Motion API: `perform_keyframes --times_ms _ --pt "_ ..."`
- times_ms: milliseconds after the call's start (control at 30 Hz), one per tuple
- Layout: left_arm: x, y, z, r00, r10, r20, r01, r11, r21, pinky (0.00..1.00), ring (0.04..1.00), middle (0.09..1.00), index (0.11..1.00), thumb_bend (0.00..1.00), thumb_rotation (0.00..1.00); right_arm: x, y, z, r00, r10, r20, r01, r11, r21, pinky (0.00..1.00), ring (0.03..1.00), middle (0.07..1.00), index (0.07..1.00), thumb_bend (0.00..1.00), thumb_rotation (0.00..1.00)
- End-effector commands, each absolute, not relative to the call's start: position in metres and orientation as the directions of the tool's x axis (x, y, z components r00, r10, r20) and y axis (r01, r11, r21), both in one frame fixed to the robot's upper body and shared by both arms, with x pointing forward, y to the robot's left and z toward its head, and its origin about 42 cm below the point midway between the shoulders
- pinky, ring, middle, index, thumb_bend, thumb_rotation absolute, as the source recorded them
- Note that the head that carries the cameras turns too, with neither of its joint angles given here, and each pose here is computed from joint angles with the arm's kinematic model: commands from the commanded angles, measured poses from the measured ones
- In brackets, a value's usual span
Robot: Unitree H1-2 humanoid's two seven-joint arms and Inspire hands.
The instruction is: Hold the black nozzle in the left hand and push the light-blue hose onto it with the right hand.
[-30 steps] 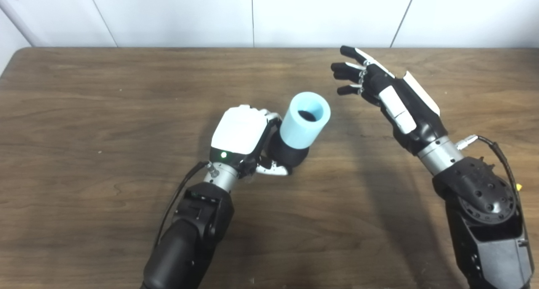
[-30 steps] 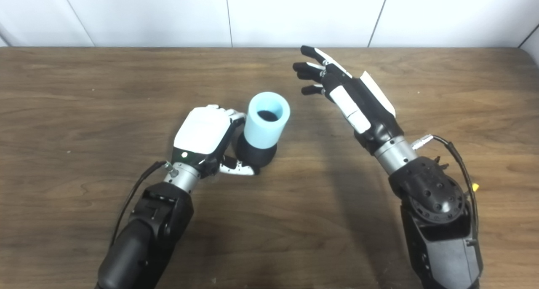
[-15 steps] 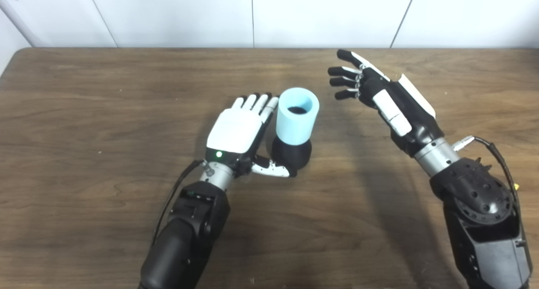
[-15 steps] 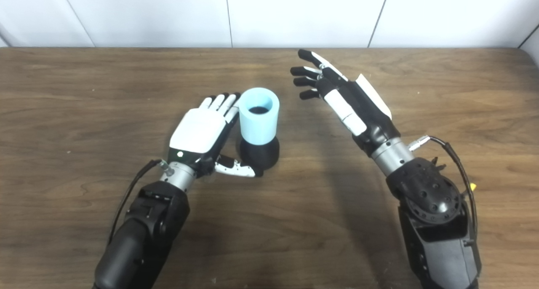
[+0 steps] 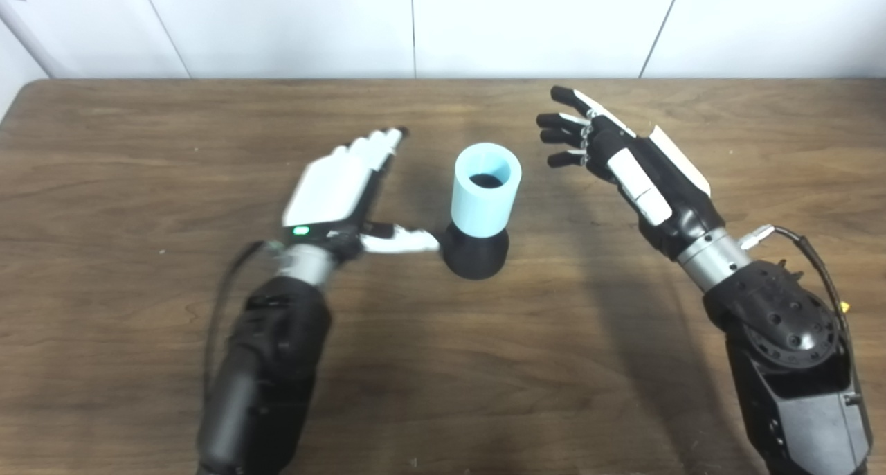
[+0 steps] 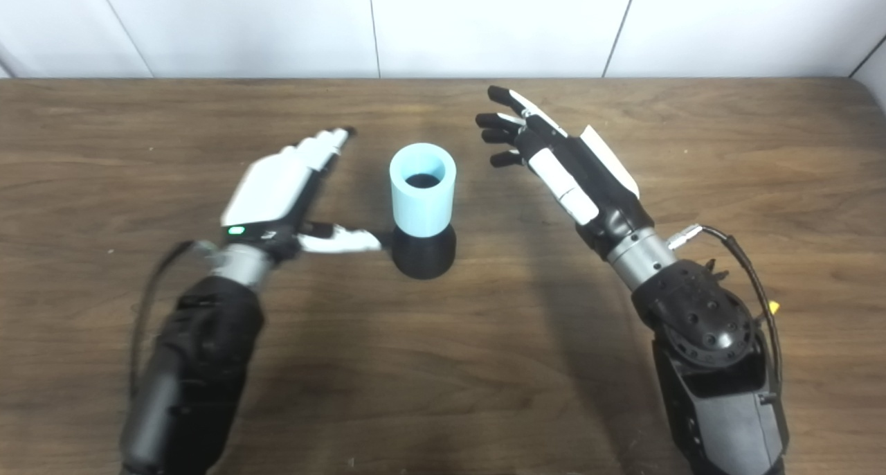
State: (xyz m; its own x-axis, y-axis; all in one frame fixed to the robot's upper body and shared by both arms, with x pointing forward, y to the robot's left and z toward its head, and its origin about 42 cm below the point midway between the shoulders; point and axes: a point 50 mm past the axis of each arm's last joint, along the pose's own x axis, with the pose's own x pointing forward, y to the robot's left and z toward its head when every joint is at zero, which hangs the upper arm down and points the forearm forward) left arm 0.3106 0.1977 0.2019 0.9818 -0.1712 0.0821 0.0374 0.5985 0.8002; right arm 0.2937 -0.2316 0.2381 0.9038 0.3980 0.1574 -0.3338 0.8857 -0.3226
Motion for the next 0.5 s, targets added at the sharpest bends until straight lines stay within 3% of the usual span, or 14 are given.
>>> perform_keyframes --times_ms 0,100,233,300,367,467 --pt "0.303 0.205 0.213 0.979 -0.131 0.159 -0.017 0.717 0.696 0.77 0.929 0.981 0.995 0.9 0.57 0.295 -0.231 0.243 0.903 0.383 0.196 -0.313 0.897 -0.312 0.79 0.922 0.936 0.948 0.52 1.0" --pt "0.292 0.217 0.21 0.979 -0.072 0.192 -0.057 0.806 0.589 0.75 0.898 0.955 0.999 0.8 0.54 0.292 -0.232 0.237 0.911 0.372 0.178 -0.303 0.896 -0.325 0.81 0.95 0.962 0.954 0.52 1.0" --pt "0.279 0.229 0.202 0.969 0.023 0.248 -0.136 0.883 0.449 0.75 0.843 0.901 0.957 0.7 0.61 0.288 -0.235 0.224 0.929 0.334 0.161 -0.282 0.918 -0.278 0.85 0.974 0.981 0.961 0.51 1.0" --pt "0.274 0.232 0.201 0.964 0.053 0.26 -0.159 0.9 0.406 0.77 0.851 0.909 0.969 0.62 0.68 0.287 -0.236 0.217 0.943 0.3 0.145 -0.262 0.937 -0.232 0.85 0.972 0.974 0.963 0.51 1.0" --pt "0.273 0.234 0.2 0.962 0.074 0.263 -0.173 0.909 0.379 0.78 0.869 0.914 0.969 0.55 0.81 0.286 -0.238 0.211 0.954 0.273 0.125 -0.247 0.949 -0.194 0.86 0.965 0.963 0.961 0.51 1.0" --pt "0.276 0.238 0.196 0.965 0.079 0.252 -0.158 0.938 0.309 0.81 0.891 0.927 0.967 0.52 0.96 0.285 -0.241 0.201 0.965 0.246 0.093 -0.23 0.961 -0.154 0.89 0.967 0.958 0.966 0.51 1.0"
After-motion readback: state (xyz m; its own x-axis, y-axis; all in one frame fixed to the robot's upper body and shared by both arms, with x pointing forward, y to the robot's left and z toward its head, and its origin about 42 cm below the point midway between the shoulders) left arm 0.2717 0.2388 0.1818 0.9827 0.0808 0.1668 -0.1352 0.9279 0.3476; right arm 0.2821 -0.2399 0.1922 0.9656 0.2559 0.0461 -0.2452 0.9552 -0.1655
